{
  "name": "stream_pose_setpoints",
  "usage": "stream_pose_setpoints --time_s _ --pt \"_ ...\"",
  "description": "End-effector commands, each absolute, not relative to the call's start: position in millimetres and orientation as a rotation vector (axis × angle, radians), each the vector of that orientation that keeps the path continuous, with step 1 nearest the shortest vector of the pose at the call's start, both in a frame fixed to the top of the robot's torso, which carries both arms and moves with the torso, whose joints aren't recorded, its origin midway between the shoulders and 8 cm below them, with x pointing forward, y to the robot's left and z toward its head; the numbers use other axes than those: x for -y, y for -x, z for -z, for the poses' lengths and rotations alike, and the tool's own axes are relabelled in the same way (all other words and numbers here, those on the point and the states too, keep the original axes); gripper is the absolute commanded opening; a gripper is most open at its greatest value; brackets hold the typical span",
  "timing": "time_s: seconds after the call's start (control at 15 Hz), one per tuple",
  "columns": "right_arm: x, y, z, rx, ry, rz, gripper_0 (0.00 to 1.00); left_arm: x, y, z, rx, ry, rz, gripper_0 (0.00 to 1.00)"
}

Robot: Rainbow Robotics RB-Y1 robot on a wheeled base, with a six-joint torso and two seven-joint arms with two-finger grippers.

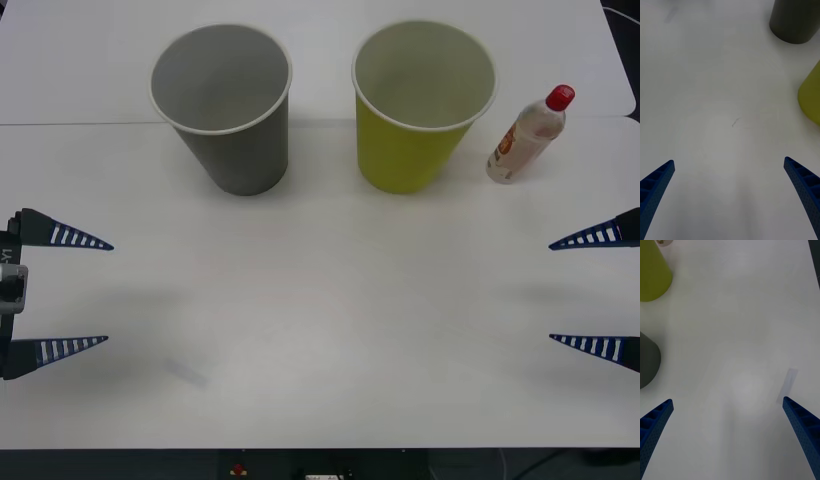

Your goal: Put the can into the green bin and the plastic bottle into the gray bin

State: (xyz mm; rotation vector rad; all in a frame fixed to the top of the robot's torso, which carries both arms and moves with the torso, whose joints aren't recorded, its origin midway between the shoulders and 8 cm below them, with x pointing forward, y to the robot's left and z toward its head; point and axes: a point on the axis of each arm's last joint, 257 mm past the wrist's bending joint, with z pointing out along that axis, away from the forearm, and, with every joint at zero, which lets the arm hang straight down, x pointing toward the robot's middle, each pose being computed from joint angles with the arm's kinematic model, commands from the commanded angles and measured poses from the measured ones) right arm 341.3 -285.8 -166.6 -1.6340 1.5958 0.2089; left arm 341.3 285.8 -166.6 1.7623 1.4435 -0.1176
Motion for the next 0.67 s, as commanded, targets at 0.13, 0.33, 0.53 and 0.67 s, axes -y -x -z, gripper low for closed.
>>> stream_pose_setpoints --time_s 0.13,0.33,0.53,0.67 --pt "282 -338 172 -1.603 1.613 -0.237 1.0 -286 -341 167 -1.444 -1.762 0.118 1.0" --pt "277 -337 165 -1.58 1.602 -0.247 1.0 -286 -341 167 -1.444 -1.762 0.118 1.0" --pt "277 -344 162 -1.568 1.573 -0.214 1.0 -286 -341 167 -1.444 -1.762 0.118 1.0" --pt "272 -344 162 -1.569 1.517 -0.185 1.0 -286 -341 167 -1.444 -1.762 0.118 1.0"
